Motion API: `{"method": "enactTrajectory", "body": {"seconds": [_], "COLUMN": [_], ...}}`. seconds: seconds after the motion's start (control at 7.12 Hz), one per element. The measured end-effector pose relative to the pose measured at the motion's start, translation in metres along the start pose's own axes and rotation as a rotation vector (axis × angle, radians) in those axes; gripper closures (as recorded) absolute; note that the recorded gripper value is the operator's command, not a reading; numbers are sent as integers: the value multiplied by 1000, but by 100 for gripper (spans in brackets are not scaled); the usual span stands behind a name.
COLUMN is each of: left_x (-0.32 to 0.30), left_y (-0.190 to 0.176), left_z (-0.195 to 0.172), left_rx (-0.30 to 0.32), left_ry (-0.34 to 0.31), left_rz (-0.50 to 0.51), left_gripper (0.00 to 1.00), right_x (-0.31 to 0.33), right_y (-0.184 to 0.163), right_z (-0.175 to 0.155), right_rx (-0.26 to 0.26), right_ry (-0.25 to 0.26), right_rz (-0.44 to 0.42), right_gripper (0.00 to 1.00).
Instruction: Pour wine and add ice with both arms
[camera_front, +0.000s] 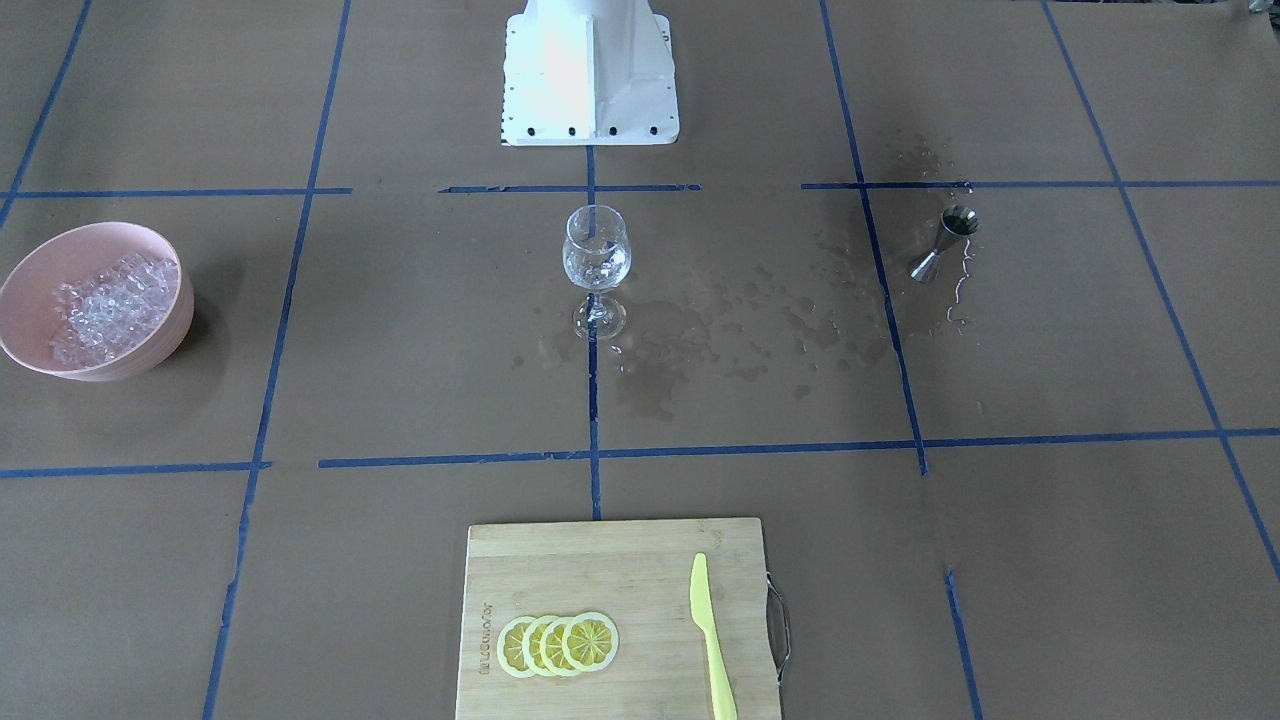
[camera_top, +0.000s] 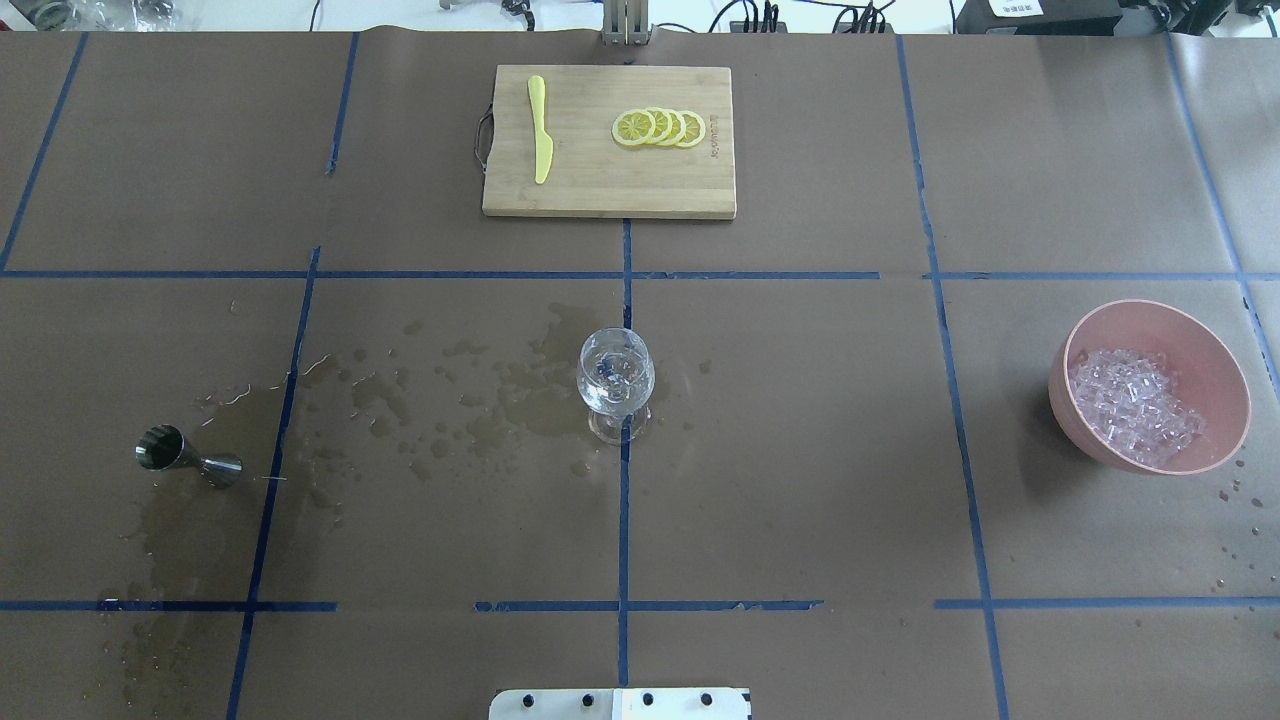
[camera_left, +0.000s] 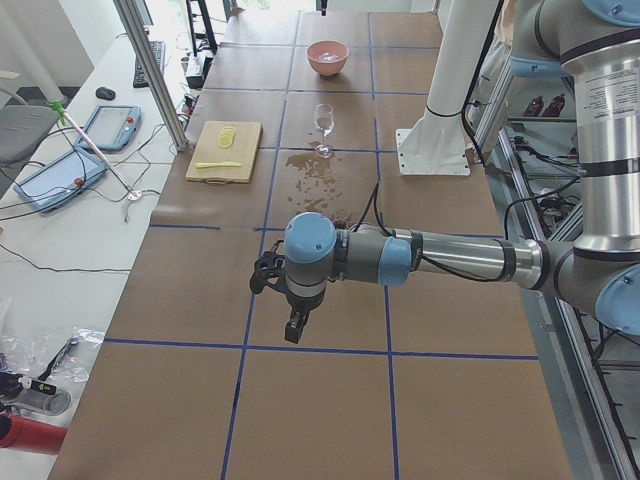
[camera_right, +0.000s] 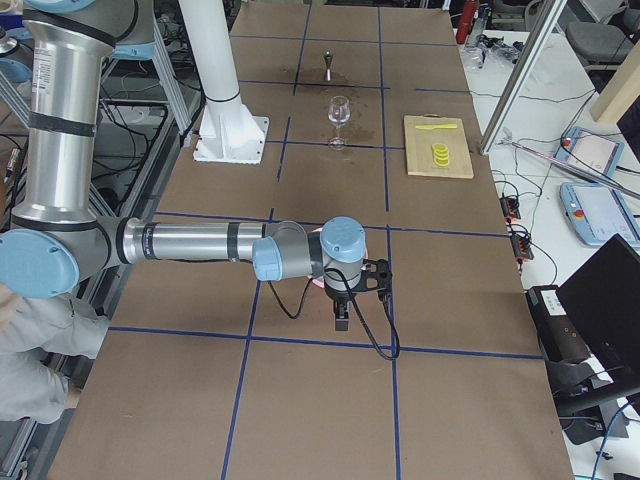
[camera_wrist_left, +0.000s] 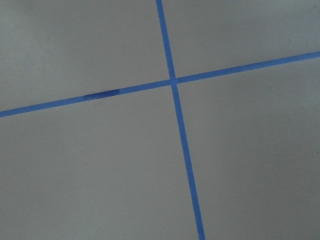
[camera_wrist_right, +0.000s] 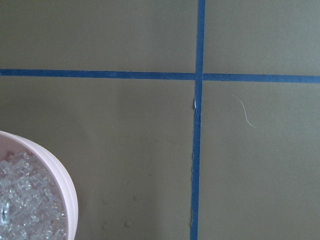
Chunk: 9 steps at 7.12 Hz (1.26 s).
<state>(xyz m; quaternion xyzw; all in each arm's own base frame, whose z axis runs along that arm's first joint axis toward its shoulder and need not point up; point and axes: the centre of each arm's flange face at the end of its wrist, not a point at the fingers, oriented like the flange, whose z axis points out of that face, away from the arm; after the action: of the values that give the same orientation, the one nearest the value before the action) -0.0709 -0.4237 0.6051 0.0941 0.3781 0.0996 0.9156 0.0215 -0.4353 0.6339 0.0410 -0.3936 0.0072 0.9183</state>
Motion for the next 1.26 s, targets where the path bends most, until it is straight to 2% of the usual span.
{"method": "enactTrajectory", "body": {"seconds": [0.28, 0.56, 0.7, 0.98, 1.26], "left_x": [-6, 15, 39, 106, 170], "left_y": [-8, -21, -32, -43, -28], "left_z": [4, 2, 14, 46, 77], "left_rx": [13, 71, 91, 136, 214], "left_ry": [14, 53, 72, 138, 196], "left_rz": [-8, 47, 110, 174, 186], "left_gripper": [0, 0, 0, 0, 1], "right_x": [2, 0, -5, -18, -26], "right_y": [1, 2, 1, 2, 2], "right_z": [3, 3, 2, 4, 8], "right_rx": [19, 18, 26, 54, 51], "right_ry": [-14, -36, -54, -92, -102], "right_rz": [5, 8, -8, -73, -102], "right_gripper": [0, 0, 0, 0, 0]}}
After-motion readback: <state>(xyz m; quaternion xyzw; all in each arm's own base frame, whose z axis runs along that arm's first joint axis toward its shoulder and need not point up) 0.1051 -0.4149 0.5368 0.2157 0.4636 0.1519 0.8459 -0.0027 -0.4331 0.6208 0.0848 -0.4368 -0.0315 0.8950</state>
